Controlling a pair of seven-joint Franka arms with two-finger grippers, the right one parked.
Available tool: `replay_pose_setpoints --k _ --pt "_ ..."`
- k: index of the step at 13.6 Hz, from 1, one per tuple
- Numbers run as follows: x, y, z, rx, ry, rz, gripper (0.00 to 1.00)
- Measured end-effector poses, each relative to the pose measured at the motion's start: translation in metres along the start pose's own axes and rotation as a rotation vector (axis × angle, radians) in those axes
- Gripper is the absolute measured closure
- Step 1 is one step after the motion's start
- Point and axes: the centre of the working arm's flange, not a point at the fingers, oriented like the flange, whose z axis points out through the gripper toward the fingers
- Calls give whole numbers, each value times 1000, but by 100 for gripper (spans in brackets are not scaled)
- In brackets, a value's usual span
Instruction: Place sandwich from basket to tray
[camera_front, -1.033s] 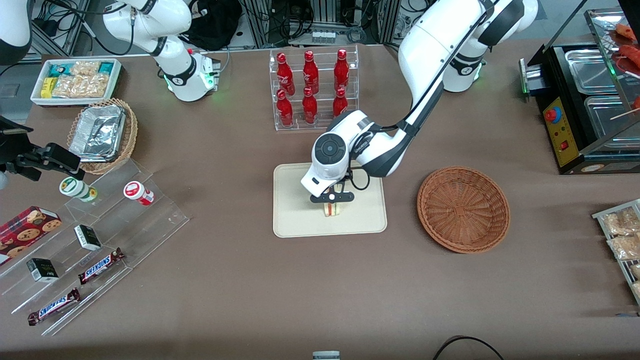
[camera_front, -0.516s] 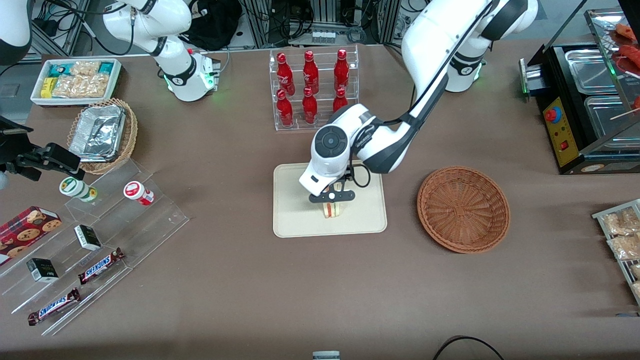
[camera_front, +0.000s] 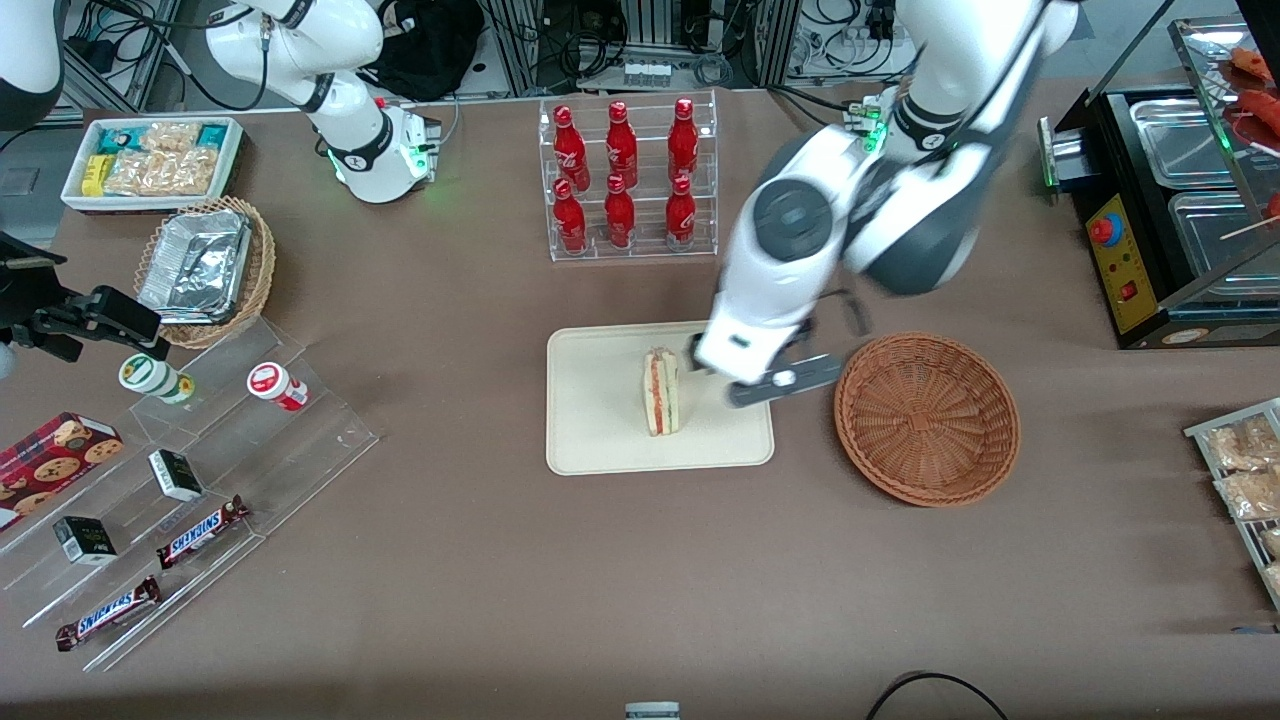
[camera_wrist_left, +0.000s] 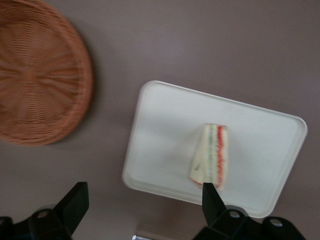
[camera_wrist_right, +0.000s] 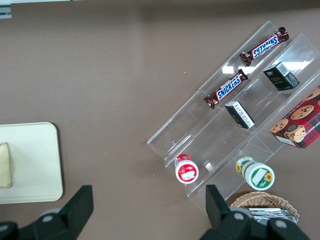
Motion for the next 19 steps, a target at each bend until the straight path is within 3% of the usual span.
replay_pose_setpoints --k 4,8,14,19 --pt "24 -115 -87 42 -5 -25 0" --pt "44 -205 -111 73 -46 76 0" --pt "68 -315 -119 63 -98 281 0" --pt "75 -336 -123 48 -97 328 0"
